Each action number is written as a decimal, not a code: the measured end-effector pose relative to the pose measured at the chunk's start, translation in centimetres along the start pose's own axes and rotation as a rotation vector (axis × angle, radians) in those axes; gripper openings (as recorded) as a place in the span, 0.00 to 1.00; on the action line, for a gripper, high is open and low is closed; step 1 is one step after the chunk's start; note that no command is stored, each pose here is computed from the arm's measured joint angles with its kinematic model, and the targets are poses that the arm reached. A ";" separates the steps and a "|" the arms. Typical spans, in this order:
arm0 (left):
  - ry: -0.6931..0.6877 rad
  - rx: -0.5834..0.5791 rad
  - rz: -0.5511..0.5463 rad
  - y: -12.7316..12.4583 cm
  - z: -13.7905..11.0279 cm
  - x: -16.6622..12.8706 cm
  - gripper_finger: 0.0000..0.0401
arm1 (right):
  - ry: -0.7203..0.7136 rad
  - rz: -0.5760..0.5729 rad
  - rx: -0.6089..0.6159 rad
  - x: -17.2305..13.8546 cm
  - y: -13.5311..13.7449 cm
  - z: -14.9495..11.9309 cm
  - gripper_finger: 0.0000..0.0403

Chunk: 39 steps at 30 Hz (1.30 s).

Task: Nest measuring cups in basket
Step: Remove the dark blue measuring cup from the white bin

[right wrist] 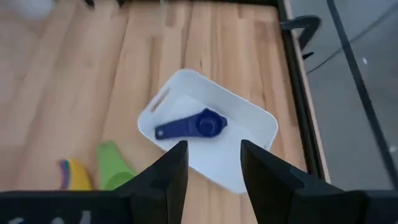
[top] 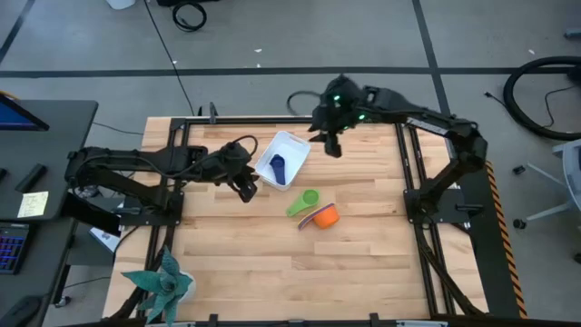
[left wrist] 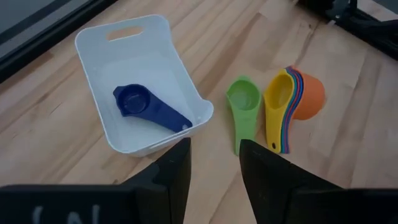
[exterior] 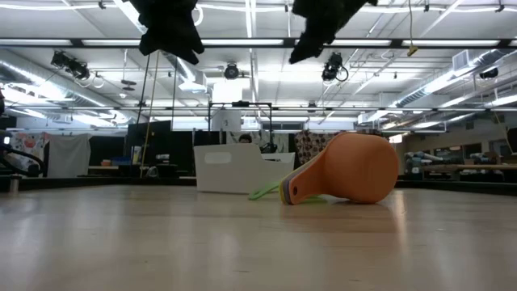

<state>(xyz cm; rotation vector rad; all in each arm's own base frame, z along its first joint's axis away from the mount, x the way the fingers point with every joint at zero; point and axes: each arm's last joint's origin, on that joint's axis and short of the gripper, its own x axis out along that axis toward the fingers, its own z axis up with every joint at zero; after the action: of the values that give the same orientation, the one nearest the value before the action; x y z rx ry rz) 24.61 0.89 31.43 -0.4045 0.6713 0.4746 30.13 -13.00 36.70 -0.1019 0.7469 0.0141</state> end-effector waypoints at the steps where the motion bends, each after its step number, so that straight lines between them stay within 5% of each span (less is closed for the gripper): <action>1: 0.002 -0.004 0.000 0.1 0.1 0.0 0.35 | 0.007 0.006 -0.035 0.9 0.1 0.1 0.37; 9: 0.014 -0.040 -0.009 0.5 0.3 0.2 0.35 | 0.028 0.054 -0.166 8.1 -0.3 0.0 0.37; 25: 0.042 -0.114 -0.053 0.7 0.4 0.3 0.35 | 0.239 0.170 0.204 18.1 -5.2 -0.8 0.37; 32: 0.040 -0.131 -0.055 0.7 0.4 0.3 0.35 | 0.329 0.185 0.242 21.7 -5.8 -2.9 0.37; 39: 0.037 -0.132 -0.057 0.7 0.5 0.3 0.35 | 0.333 0.057 0.188 22.7 -6.4 -3.2 0.37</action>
<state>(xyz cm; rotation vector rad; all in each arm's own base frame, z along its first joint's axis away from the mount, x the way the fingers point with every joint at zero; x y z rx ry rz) 24.67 1.75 31.45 -0.5566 0.6639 0.4596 44.97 -20.23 19.52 0.0989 1.0801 -0.0190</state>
